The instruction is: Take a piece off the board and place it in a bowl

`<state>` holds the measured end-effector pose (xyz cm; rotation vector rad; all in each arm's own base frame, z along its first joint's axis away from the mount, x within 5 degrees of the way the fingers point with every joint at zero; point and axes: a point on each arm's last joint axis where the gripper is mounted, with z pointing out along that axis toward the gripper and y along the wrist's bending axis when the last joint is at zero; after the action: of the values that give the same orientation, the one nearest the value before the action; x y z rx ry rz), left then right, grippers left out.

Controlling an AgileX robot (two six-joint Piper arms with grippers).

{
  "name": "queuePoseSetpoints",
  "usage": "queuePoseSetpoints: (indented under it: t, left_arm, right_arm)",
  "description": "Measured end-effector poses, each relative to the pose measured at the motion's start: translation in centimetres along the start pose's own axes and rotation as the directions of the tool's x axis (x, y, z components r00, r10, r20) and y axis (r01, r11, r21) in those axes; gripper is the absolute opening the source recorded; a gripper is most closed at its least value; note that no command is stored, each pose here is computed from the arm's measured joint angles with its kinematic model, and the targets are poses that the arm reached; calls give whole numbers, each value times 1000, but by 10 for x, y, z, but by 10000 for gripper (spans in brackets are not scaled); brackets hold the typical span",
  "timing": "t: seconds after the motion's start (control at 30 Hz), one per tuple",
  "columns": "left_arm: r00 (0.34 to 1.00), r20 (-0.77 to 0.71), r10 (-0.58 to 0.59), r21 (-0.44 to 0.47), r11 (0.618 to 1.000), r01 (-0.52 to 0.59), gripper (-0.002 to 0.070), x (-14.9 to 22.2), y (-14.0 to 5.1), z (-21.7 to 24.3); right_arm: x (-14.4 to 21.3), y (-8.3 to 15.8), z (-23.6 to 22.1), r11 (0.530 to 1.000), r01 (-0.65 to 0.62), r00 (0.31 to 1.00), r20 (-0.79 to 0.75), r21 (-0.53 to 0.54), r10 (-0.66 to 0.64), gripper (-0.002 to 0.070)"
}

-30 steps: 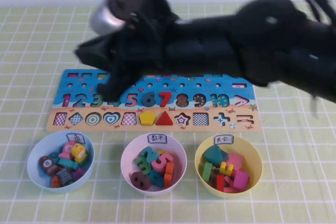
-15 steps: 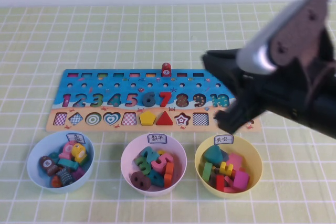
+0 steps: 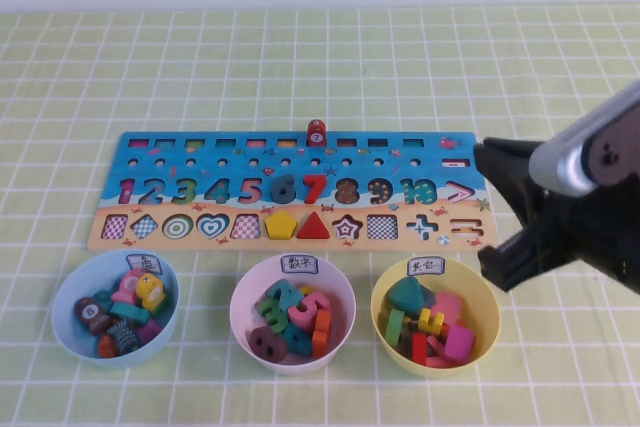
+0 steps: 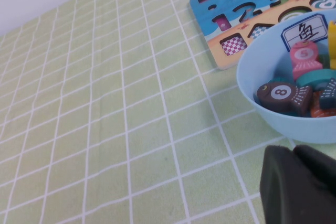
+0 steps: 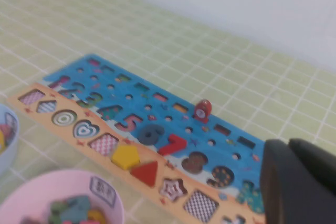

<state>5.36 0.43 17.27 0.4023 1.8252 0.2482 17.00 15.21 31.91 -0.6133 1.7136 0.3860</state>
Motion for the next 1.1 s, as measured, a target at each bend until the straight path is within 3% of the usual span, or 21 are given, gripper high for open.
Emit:
queuePoseSetpoints:
  t: [0.23, 0.53, 0.8, 1.1]
  left_arm:
    - [1000, 0, 0, 0, 1000, 0, -5, 0, 0, 0]
    - [1000, 0, 0, 0, 1000, 0, -5, 0, 0, 0]
    - [1000, 1, 0, 1, 1000, 0, -5, 0, 0, 0]
    - [1000, 1, 0, 1, 1000, 0, -5, 0, 0, 0]
  right_arm:
    - [27, -4, -20, 1000, -10, 999, -35, 10, 11, -16]
    - [55, -15, -69, 987, -157, 987, 27, 40, 156, -16]
    - [76, -42, -115, 949, -253, 956, 201, 187, 215, -16]
    - [95, -45, -147, 891, -283, 921, 359, 354, 150, -16]
